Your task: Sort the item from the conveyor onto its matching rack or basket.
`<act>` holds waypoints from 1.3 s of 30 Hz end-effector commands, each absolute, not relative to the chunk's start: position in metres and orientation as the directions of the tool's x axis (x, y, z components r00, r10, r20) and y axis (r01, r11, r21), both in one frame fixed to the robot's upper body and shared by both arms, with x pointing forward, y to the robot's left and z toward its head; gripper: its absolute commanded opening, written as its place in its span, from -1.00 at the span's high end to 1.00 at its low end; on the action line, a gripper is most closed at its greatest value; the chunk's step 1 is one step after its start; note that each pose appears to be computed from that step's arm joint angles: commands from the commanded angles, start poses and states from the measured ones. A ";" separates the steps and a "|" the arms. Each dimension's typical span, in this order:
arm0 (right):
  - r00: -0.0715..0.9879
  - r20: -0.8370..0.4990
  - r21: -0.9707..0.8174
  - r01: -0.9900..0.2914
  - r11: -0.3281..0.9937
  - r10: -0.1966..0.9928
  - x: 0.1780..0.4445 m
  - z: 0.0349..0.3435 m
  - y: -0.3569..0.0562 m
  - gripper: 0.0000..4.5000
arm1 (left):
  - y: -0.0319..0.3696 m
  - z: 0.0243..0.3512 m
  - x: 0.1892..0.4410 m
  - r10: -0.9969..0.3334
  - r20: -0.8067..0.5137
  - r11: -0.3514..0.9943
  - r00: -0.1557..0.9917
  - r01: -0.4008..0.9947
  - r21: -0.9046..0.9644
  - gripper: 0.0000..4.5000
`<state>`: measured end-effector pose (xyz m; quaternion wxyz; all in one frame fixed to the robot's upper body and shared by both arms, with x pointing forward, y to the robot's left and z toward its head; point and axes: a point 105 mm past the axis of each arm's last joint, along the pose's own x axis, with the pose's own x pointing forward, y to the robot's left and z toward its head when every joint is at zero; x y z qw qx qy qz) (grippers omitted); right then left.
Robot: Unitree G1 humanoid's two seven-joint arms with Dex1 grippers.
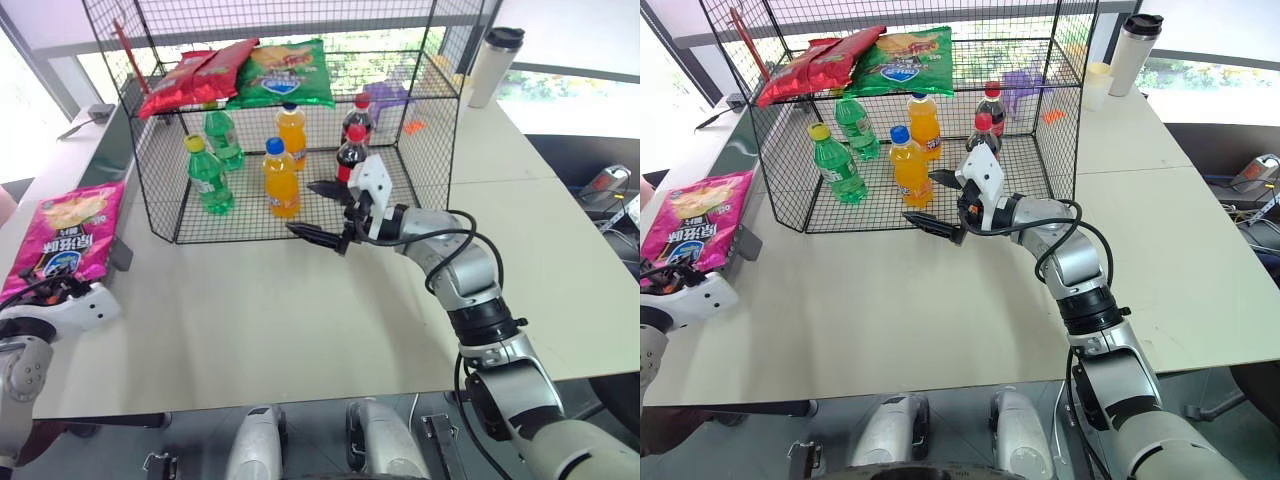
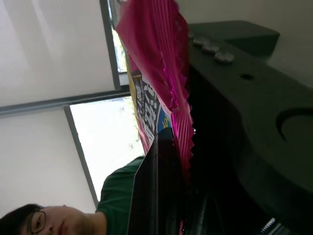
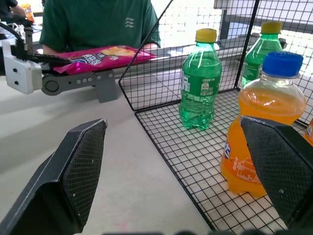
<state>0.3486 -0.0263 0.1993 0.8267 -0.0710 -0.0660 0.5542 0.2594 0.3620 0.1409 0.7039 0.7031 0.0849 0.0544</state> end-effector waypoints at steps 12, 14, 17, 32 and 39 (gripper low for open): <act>0.403 0.142 -0.199 -0.883 0.424 0.904 0.360 0.229 -0.042 -1.00 | 0.344 0.308 0.196 0.031 -0.153 0.559 0.988 0.110 0.822 0.98; 0.402 0.180 -0.169 -0.886 0.431 0.898 0.363 0.240 -0.050 -1.00 | 0.336 0.324 0.184 -0.035 -0.217 0.639 0.976 0.189 0.746 0.98; 0.369 0.214 -0.118 -0.909 0.399 0.904 0.357 0.250 -0.062 -1.00 | 0.317 0.351 0.172 -0.184 -0.252 0.714 0.950 0.306 0.630 0.98; 0.191 0.282 0.100 -0.980 0.169 0.940 0.313 0.266 -0.068 -1.00 | 0.209 0.391 0.198 -0.822 -0.007 0.511 0.569 0.744 0.430 0.98; 0.121 0.329 0.046 -0.993 0.113 0.936 0.312 0.286 -0.062 -1.00 | 0.190 0.385 0.218 -0.894 -0.022 0.398 0.448 0.815 0.421 0.98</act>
